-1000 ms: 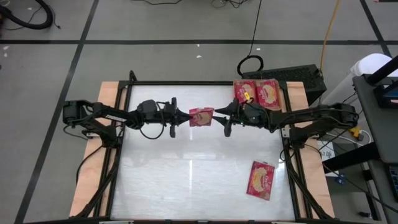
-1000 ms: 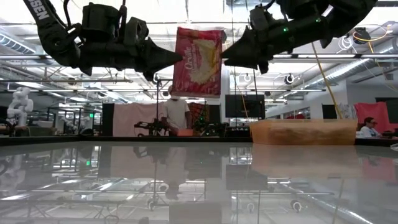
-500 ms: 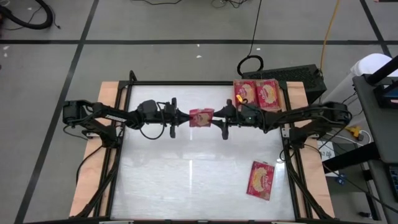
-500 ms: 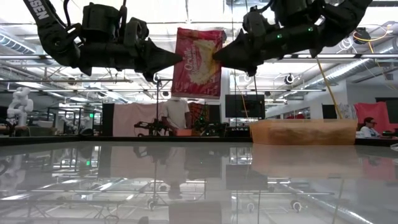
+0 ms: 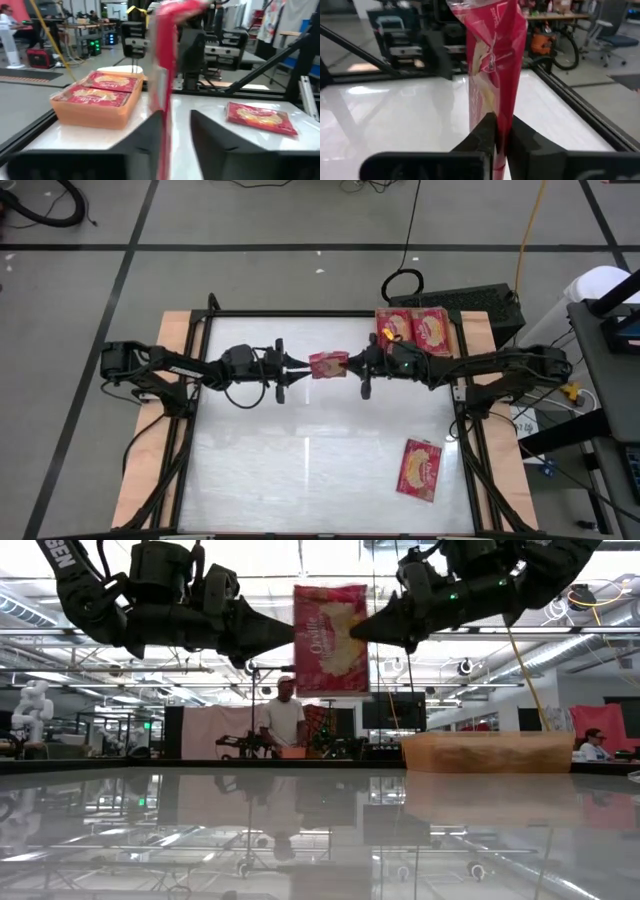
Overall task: Sort popcorn bags into baskets
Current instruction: Put the red popcorn bag into the orange bin
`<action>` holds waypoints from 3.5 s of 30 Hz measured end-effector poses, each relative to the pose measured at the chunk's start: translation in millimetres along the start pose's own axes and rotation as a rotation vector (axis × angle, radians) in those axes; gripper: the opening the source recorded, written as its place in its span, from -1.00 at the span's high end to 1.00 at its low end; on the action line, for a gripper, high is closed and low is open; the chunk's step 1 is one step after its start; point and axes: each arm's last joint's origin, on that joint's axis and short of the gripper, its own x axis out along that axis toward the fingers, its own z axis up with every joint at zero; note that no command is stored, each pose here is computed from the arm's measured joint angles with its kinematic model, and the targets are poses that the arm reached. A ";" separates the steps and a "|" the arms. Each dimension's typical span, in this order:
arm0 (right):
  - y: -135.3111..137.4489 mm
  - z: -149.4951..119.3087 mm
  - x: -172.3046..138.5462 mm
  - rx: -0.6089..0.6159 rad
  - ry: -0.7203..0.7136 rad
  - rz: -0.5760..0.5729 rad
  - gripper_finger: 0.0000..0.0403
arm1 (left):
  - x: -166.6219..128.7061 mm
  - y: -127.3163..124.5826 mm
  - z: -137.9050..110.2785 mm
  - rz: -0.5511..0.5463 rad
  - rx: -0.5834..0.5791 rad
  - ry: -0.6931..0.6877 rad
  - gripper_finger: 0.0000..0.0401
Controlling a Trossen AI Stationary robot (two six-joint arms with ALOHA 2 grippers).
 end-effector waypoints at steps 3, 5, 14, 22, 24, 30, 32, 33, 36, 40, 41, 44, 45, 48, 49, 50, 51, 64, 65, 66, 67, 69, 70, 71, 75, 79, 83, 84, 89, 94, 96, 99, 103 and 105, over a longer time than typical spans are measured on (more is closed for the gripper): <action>-10.0 7.7 -15.5 0.009 0.041 -0.012 0.96 | 0.8 -3.6 -0.9 0.044 -0.002 0.007 0.20; -17.1 15.1 -28.7 0.020 0.070 -0.017 0.97 | 1.1 -4.6 -2.7 0.070 -0.004 0.024 0.02; -48.5 70.5 -97.5 -0.027 0.278 -0.136 0.95 | 0.4 -4.6 -11.9 0.096 -0.049 0.115 -0.34; -78.0 93.5 -144.9 0.001 0.409 -0.331 0.97 | 0.4 -4.6 -12.1 0.097 -0.068 0.116 -0.35; -86.4 90.0 -152.2 0.013 0.461 -0.374 0.97 | 0.4 -4.6 -12.1 0.097 -0.068 0.116 -0.35; -110.9 75.7 -173.3 0.196 0.563 -0.529 0.97 | 0.3 -4.6 -12.3 0.097 -0.068 0.117 -0.35; -118.0 72.2 -178.3 0.249 0.579 -0.576 0.97 | 0.3 -4.7 -12.4 0.096 -0.068 0.119 -0.35; -121.4 70.5 -180.6 0.275 0.587 -0.598 0.97 | 0.2 -4.6 -12.5 0.097 -0.068 0.120 -0.35; -129.0 65.8 -183.6 0.340 0.590 -0.580 0.97 | 0.0 -4.6 -13.6 0.097 -0.069 0.131 -0.35; -133.9 64.5 -183.2 0.395 0.566 -0.568 0.96 | -0.1 -4.7 -14.6 0.097 -0.070 0.141 -0.35; -134.7 64.1 -182.7 0.398 0.569 -0.573 0.95 | -0.1 -4.8 -14.7 0.097 -0.070 0.141 -0.35; -135.4 61.5 -180.8 0.396 0.604 -0.582 0.94 | 0.2 -6.4 -14.7 0.091 -0.070 0.141 -0.35; -135.3 61.4 -180.2 0.401 0.606 -0.588 0.94 | 0.3 -7.3 -14.7 0.087 -0.065 0.142 -0.35; -130.3 63.5 -178.0 0.445 0.583 -0.597 0.93 | 0.7 -10.1 -14.9 0.074 -0.047 0.144 -0.35; -125.9 64.8 -177.8 0.457 0.578 -0.596 0.93 | 0.8 -11.1 -15.2 0.069 -0.041 0.147 -0.35; -120.7 66.3 -178.0 0.458 0.571 -0.605 0.93 | 0.8 -11.7 -15.6 0.066 -0.035 0.152 -0.35; -115.4 67.4 -178.0 0.450 0.560 -0.625 0.93 | 0.8 -11.8 -16.0 0.065 -0.029 0.156 -0.35; -88.7 20.1 -169.6 0.395 0.600 -0.868 0.93 | 0.7 -11.7 -16.3 0.063 0.005 0.161 -0.35; -90.0 17.9 -167.8 0.387 0.593 -0.874 0.93 | 0.7 -11.7 -16.3 0.063 0.005 0.161 -0.35; -91.5 16.3 -165.8 0.381 0.585 -0.874 0.93 | 0.7 -11.5 -16.3 0.064 0.007 0.161 -0.35; -93.2 14.7 -164.1 0.378 0.583 -0.874 0.92 | 0.6 -11.1 -16.3 0.065 0.009 0.161 -0.35; -96.1 12.1 -162.4 0.387 0.599 -0.877 0.92 | 0.5 -10.3 -16.3 0.068 0.011 0.161 -0.35; -97.1 11.3 -162.1 0.391 0.604 -0.879 0.92 | 0.5 -9.8 -16.2 0.071 0.011 0.160 -0.35; -97.8 10.7 -161.8 0.397 0.608 -0.876 0.92 | 0.4 -9.4 -16.2 0.073 0.011 0.160 -0.35; -100.5 9.4 -162.2 0.395 0.623 -0.874 0.92 | 0.3 -8.7 -16.1 0.076 0.010 0.160 -0.35; -102.1 9.0 -164.1 0.371 0.640 -0.896 0.89 | 0.4 -9.0 -16.2 0.075 0.010 0.160 -0.35; -103.3 7.0 -164.9 0.340 0.679 -0.945 0.77 | 0.4 -9.0 -16.2 0.075 0.008 0.160 -0.35; -103.8 6.3 -164.7 0.334 0.690 -0.954 0.73 | 0.4 -9.0 -16.2 0.075 0.007 0.160 -0.35; -105.1 2.4 -160.4 0.298 0.748 -0.993 0.49 | 0.4 -9.0 -16.2 0.076 -0.004 0.159 -0.35; -105.2 -6.9 -154.5 0.230 0.801 -1.058 0.30 | 0.4 -9.0 -16.2 0.078 -0.026 0.158 -0.35; -105.5 -11.5 -151.9 0.194 0.813 -1.092 0.25 | 0.4 -9.0 -16.2 0.078 -0.031 0.158 -0.35; -105.7 -17.4 -149.6 0.144 0.839 -1.137 0.19 | 0.4 -9.0 -16.1 0.079 -0.042 0.158 -0.35; -106.8 -19.2 -146.8 0.095 0.845 -1.194 0.14 | 0.4 -9.0 -16.0 0.079 -0.047 0.156 -0.35; -107.6 -18.1 -146.4 0.076 0.839 -1.208 0.13 | 0.4 -9.0 -16.0 0.079 -0.047 0.156 -0.35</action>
